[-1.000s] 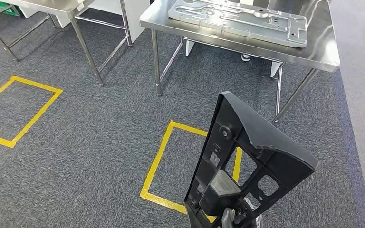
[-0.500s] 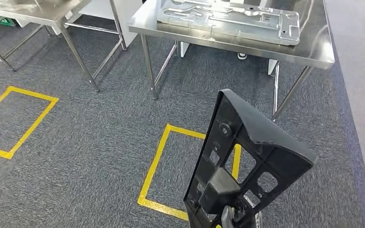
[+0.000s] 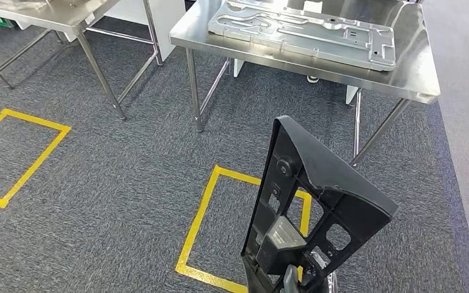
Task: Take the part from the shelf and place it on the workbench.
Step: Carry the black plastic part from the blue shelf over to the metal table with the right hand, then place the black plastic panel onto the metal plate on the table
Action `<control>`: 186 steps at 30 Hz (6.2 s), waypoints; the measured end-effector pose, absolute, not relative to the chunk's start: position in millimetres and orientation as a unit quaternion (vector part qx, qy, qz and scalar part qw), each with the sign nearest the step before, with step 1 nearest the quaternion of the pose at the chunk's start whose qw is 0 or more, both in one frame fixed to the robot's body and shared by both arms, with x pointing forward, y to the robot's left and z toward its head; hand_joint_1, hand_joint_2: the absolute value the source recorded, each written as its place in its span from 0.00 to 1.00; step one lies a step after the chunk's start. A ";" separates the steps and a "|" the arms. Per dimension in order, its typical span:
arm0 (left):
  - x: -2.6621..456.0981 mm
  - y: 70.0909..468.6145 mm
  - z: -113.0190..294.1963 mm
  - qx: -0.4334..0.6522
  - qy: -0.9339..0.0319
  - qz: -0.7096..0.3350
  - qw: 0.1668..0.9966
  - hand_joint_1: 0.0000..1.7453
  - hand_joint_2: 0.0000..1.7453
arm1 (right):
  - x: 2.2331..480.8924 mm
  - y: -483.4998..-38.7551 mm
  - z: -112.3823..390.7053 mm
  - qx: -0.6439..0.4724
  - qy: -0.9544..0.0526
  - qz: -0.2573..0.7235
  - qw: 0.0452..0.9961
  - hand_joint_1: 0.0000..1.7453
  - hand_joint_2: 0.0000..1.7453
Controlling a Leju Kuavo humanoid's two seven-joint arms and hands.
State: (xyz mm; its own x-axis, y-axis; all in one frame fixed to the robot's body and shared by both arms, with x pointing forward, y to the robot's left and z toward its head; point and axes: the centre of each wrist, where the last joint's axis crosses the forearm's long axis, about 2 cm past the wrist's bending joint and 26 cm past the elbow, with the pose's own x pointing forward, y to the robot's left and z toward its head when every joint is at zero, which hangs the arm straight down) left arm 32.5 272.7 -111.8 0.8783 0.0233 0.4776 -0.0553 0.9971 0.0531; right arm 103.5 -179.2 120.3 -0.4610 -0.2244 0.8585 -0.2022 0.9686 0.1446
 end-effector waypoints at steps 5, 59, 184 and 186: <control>31.4 271.5 -111.9 0.028 -0.245 0.017 0.969 0.00 1.00 | 107.0 -178.3 122.3 0.128 -0.858 -0.002 0.497 1.00 1.00; 38.5 286.2 -111.8 0.015 -0.233 -0.055 0.971 0.00 1.00 | 204.8 -228.5 187.3 -0.426 -0.806 0.094 0.399 1.00 1.00; 45.9 303.2 -111.1 0.014 -0.229 -0.108 0.967 0.00 1.00 | 331.1 -193.9 178.8 -0.523 -0.647 0.498 0.245 1.00 1.00; 46.8 303.4 -110.9 0.015 -0.230 -0.108 0.967 0.00 1.00 | 331.3 -194.5 178.0 -0.523 -0.646 0.499 0.245 1.00 1.00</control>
State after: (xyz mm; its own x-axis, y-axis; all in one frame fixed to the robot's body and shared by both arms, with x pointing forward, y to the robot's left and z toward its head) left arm 46.8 303.4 -110.9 0.8710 -0.2153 0.4416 0.2019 0.9763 0.0778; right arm 331.3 -194.5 178.0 -0.3324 0.9205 -0.2052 0.4308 -0.0453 -0.9013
